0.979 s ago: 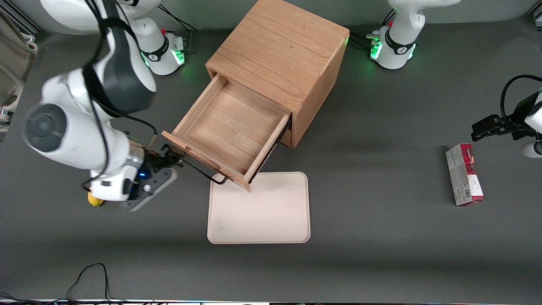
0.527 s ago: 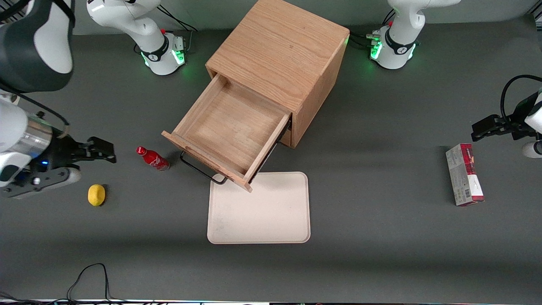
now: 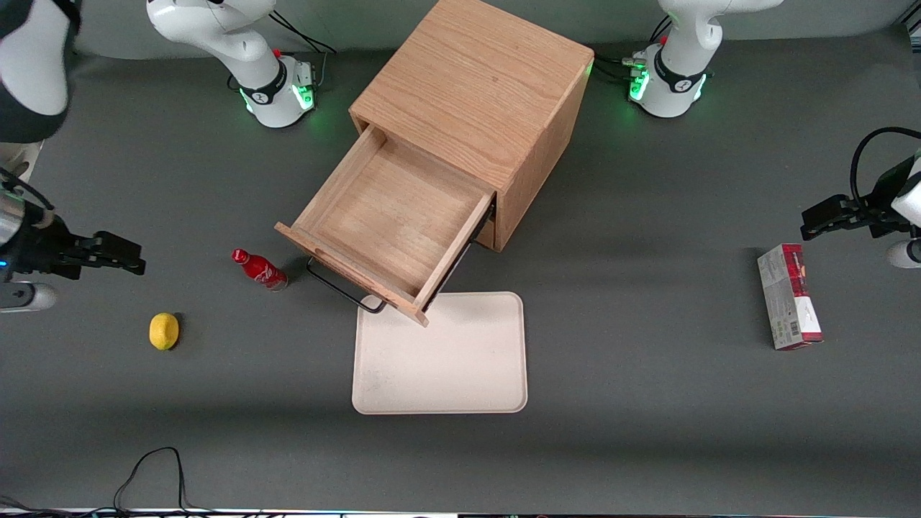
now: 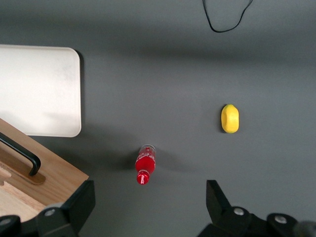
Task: Open upper drawer
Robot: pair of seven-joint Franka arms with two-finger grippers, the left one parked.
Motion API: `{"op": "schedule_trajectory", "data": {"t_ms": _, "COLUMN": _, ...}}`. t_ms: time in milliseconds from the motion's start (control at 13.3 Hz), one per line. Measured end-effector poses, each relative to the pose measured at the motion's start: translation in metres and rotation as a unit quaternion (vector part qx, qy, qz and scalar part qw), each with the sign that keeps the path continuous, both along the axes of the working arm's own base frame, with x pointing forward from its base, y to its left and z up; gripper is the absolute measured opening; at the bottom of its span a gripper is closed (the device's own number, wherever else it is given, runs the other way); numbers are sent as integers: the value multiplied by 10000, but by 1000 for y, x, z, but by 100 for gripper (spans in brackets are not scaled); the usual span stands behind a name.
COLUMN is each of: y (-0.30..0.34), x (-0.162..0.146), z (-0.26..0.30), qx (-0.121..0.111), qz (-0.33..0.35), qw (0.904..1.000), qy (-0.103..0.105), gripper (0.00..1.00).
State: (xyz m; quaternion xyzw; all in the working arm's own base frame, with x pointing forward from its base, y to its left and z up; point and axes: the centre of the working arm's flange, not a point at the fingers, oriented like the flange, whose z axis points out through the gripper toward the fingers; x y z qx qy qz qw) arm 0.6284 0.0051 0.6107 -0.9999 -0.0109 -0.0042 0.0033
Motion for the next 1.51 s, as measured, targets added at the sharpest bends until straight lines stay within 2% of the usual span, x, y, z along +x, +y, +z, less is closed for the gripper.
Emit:
{"op": "schedule_trajectory", "data": {"t_ms": 226, "y": -34, "x": -24, "z": 7, "qx": 208, "qz": -173, "qw": 9994, "qy": -214, "gripper": 100}}
{"op": "schedule_trajectory", "data": {"t_ms": 452, "y": -42, "x": -44, "z": 9, "qx": 249, "qz": -242, "qw": 9992, "qy": -207, "gripper": 100}}
{"op": "schedule_trajectory", "data": {"t_ms": 753, "y": -41, "x": -48, "z": 5, "qx": 15, "qz": -184, "qw": 9997, "qy": -178, "gripper": 100}}
{"op": "schedule_trajectory", "data": {"t_ms": 1055, "y": -34, "x": -48, "z": 5, "qx": -23, "qz": -121, "qw": 9998, "qy": -178, "gripper": 100}}
{"op": "schedule_trajectory", "data": {"t_ms": 1507, "y": -44, "x": -51, "z": 3, "qx": -39, "qz": -223, "qw": 9997, "qy": -58, "gripper": 100}}
